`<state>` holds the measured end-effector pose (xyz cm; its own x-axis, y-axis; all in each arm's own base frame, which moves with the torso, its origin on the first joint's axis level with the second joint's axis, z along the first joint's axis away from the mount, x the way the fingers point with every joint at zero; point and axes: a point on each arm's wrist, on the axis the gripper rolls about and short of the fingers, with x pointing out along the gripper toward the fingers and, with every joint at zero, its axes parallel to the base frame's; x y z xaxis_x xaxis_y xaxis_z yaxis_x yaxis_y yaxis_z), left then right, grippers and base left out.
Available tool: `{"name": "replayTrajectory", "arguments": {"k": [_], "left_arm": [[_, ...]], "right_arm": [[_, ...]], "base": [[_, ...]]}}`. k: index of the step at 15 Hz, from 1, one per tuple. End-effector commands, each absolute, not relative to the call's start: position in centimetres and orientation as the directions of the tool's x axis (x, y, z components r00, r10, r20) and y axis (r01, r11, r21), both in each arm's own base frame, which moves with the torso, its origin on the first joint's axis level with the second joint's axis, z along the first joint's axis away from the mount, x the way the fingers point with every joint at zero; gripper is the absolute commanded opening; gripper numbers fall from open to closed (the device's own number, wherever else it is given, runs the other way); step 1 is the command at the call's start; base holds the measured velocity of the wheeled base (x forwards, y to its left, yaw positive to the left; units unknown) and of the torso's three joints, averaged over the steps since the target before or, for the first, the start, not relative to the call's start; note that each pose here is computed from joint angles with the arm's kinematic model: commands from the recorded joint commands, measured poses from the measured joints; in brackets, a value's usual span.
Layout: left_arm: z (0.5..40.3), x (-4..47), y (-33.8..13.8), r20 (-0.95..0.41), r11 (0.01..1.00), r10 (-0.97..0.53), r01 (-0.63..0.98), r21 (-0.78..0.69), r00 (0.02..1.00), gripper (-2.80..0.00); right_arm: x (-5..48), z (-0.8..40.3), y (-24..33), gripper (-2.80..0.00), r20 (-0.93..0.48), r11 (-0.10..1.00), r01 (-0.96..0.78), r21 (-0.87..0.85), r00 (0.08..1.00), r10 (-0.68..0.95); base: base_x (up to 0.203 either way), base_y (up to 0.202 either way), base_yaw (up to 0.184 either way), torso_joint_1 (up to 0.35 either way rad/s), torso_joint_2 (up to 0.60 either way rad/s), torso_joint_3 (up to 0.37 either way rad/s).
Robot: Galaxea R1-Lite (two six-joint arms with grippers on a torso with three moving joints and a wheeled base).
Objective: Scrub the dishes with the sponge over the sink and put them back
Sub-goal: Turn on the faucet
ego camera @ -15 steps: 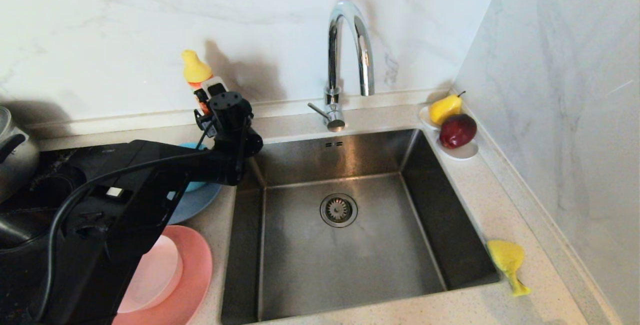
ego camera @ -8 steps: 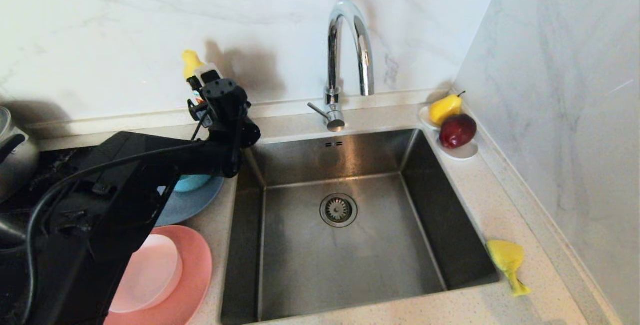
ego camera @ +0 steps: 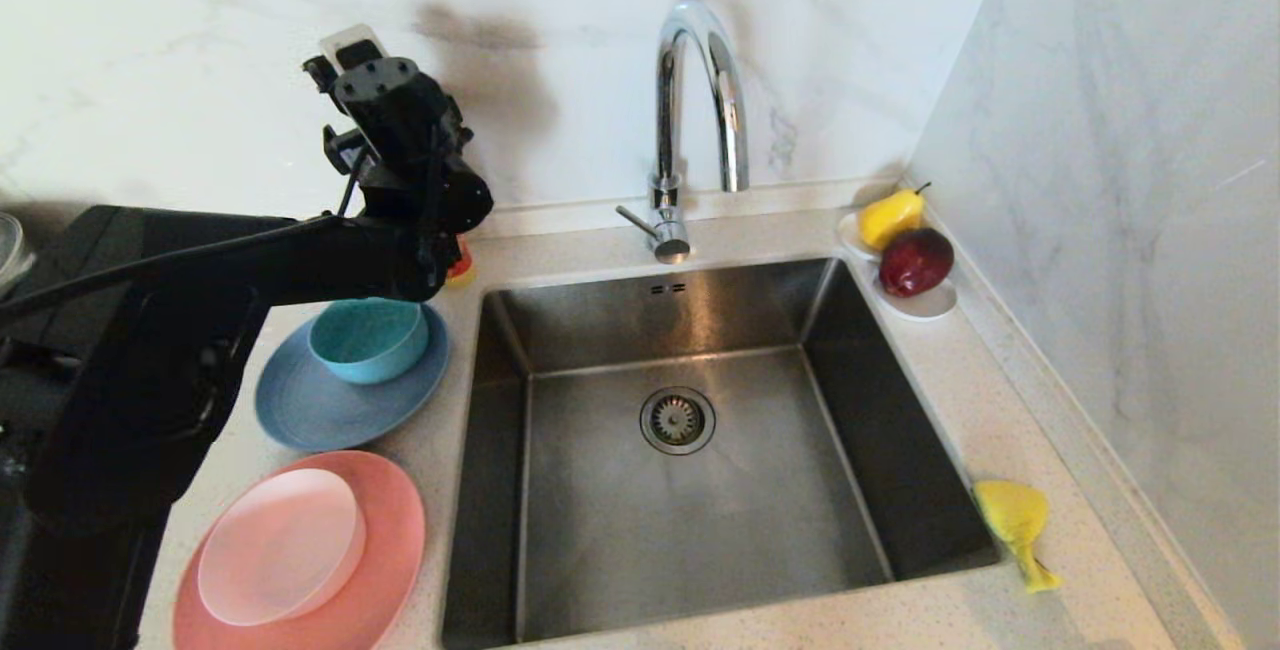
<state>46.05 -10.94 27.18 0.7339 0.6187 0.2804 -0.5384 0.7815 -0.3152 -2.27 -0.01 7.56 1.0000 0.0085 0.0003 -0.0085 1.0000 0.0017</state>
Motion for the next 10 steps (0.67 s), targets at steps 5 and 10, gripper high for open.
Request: {"name": "replayTrajectory", "arguments": {"k": [5, 10], "left_arm": [[32.3, 42.5, -10.3, 0.330, 0.775, 0.625, -0.509, -0.375, 0.707, 0.00], [36.4, 38.7, -9.3, 0.353, 0.773, 0.626, -0.492, -0.401, 0.695, -2.80]], "right_arm": [[-2.3, 7.6, 0.0, -2.80, 0.000, 1.000, -0.009, 0.002, 1.000, 0.009], [-2.3, 7.6, 0.0, -2.80, 0.000, 1.000, -0.009, 0.002, 1.000, 0.009]], "base": [[0.000, 0.000, 0.000, 0.000, 0.00, 0.000], [0.000, 0.000, 0.000, 0.000, 0.00, 0.000]]}}
